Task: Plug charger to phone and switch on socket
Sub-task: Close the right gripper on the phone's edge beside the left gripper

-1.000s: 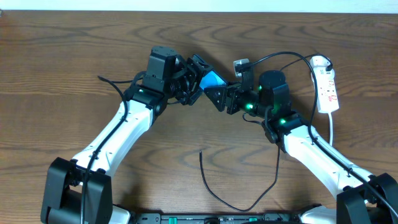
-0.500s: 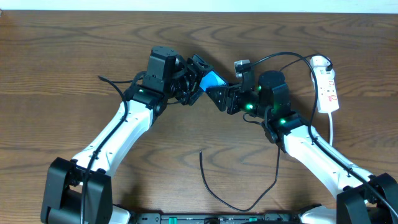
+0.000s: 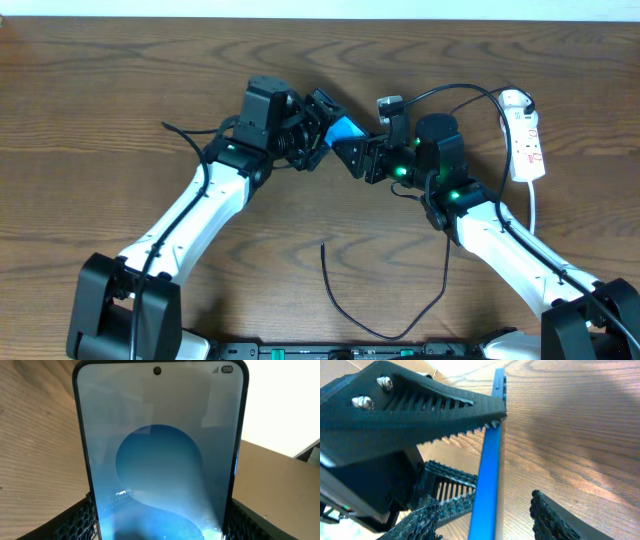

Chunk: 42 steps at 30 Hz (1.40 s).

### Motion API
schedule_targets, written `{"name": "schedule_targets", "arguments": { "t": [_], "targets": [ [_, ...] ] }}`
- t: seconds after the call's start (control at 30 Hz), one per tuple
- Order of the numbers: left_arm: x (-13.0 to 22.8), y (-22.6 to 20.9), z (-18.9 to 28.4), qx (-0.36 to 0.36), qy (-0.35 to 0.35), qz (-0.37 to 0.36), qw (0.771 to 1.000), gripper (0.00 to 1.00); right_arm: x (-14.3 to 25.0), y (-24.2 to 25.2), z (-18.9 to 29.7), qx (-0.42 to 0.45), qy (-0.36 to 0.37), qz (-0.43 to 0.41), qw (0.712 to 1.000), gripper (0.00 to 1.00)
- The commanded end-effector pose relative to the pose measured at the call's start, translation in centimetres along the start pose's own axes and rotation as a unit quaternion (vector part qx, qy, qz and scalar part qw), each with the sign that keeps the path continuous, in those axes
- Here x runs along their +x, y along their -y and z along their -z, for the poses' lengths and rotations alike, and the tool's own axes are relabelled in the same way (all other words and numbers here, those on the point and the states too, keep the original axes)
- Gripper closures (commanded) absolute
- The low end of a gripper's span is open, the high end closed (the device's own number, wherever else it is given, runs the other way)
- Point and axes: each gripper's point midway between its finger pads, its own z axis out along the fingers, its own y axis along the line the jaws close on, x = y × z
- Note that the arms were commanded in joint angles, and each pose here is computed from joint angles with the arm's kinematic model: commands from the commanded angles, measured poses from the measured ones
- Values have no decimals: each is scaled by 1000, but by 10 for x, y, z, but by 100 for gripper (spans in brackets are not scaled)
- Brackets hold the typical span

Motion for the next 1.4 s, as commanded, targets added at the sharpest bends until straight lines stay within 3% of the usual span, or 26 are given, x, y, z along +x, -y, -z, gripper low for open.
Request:
{"name": "schedule_targets", "arguments": {
  "t": [0.0, 0.3, 0.43, 0.67, 0.9, 1.13, 1.33, 1.37],
  "targets": [
    [5, 14, 7, 19, 1, -10, 1000, 93, -7, -5, -1, -2, 6, 7, 1000, 44],
    [5, 14, 7, 19, 1, -9, 1000, 93, -7, -5, -1, -2, 6, 7, 1000, 54],
    [5, 14, 7, 19, 1, -10, 1000, 93, -7, -5, -1, -2, 6, 7, 1000, 64],
    [5, 14, 7, 19, 1, -10, 1000, 93, -7, -5, -1, -2, 6, 7, 1000, 68],
    [4, 14, 7, 19, 5, -10, 1000, 93, -6, -5, -1, -2, 6, 7, 1000, 90],
    [4, 14, 7, 19, 5, -10, 1000, 93, -6, -5, -1, -2, 6, 7, 1000, 98],
    [4, 14, 7, 19, 5, -10, 1000, 92, -6, -5, -1, -2, 6, 7, 1000, 99],
    [4, 14, 7, 19, 5, -10, 1000, 83, -6, -5, -1, -2, 6, 7, 1000, 99]
  ]
}}
